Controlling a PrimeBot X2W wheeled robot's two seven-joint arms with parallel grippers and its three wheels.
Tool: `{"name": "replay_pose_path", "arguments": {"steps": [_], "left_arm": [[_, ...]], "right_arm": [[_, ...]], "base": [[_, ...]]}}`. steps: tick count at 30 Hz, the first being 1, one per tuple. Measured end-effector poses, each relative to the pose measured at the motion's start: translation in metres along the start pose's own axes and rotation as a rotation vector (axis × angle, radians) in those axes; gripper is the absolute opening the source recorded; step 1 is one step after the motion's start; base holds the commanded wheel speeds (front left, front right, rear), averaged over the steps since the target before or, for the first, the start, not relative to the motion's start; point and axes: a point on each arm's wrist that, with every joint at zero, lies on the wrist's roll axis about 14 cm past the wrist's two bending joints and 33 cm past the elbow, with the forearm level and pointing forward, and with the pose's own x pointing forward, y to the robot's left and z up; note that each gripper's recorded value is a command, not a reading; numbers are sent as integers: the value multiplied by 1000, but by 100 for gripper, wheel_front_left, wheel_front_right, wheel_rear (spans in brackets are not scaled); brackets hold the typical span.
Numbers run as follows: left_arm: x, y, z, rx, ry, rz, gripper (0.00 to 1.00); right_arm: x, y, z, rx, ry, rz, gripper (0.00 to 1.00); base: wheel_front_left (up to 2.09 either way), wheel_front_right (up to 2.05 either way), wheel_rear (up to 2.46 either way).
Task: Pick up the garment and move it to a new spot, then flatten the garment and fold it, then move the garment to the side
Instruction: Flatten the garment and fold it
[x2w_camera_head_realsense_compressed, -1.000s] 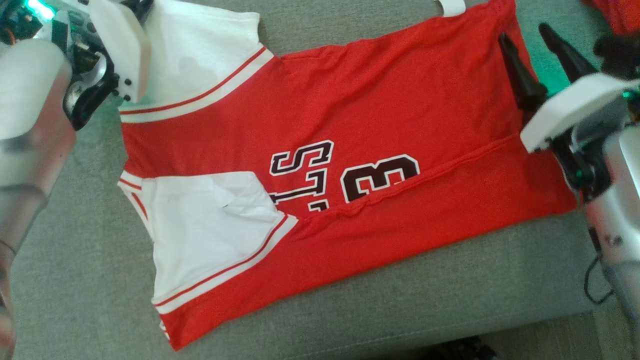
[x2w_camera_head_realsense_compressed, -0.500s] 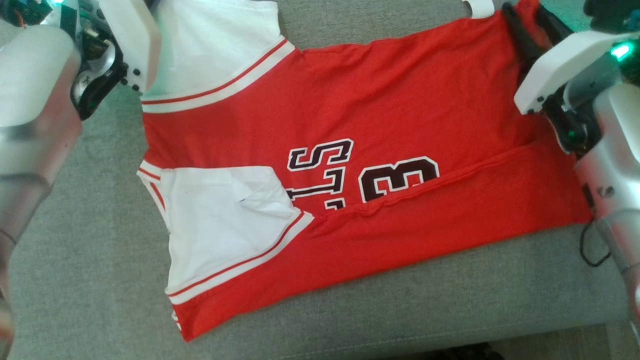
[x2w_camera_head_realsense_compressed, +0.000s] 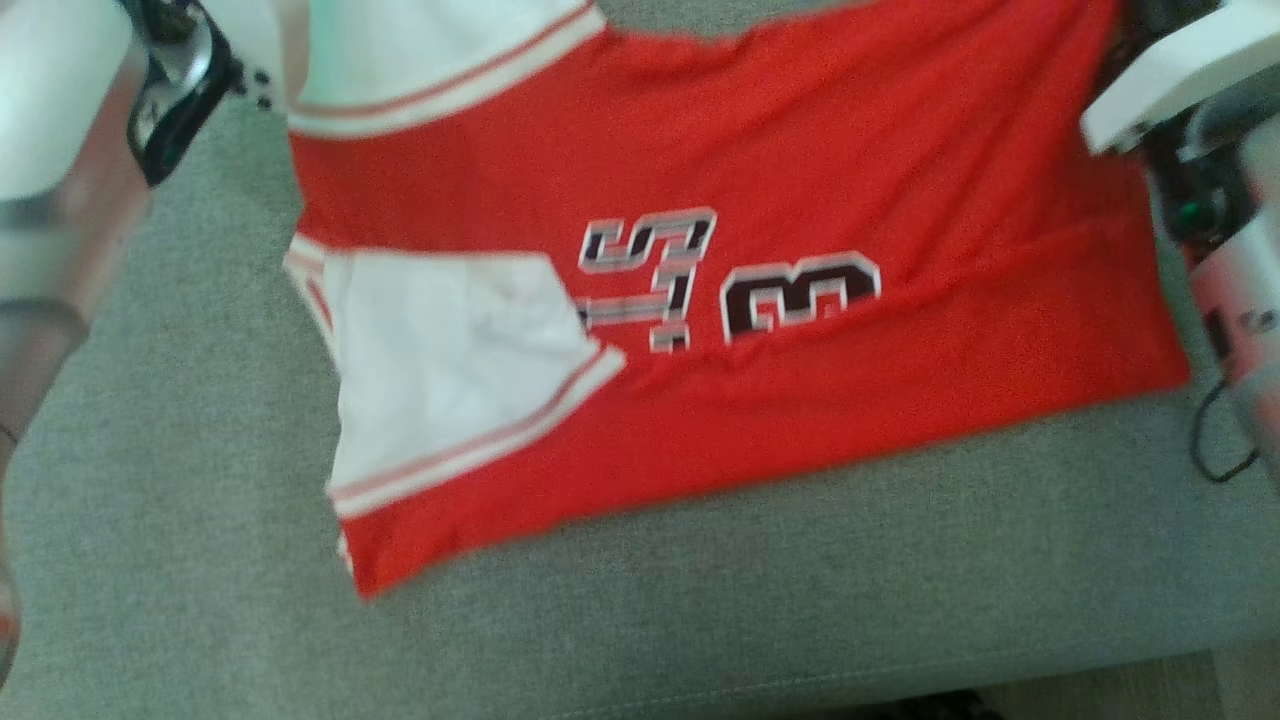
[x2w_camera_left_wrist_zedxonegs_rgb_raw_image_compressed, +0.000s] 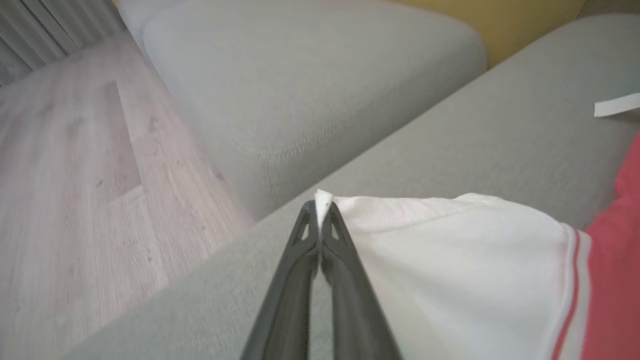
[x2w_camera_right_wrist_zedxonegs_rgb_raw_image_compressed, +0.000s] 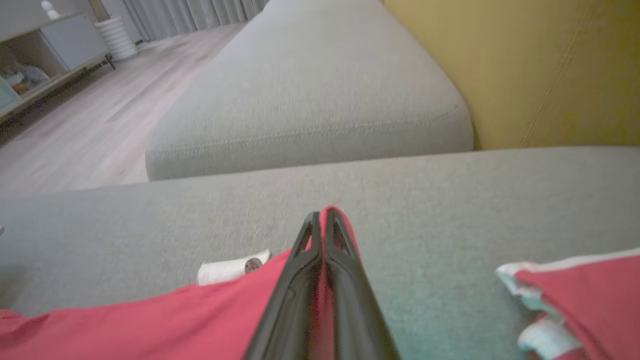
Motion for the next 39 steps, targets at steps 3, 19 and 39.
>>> {"name": "replay_pose_path", "arguments": {"steps": [3,19,39], "left_arm": [[-4,4,34,30,-132,16,0],[-68,-45,-9,-27,-151,-94,0],[-151,-111,-70,-178,-58,-106,3]], "right_arm": [[-2,-12,26,3,-78,-23,0],[-47,-20,-3,3,-40,-7,0],[-105,-25,-61,53,56,-25,0]], "base": [[0,0,0],[0,0,0],[0,0,0]]}}
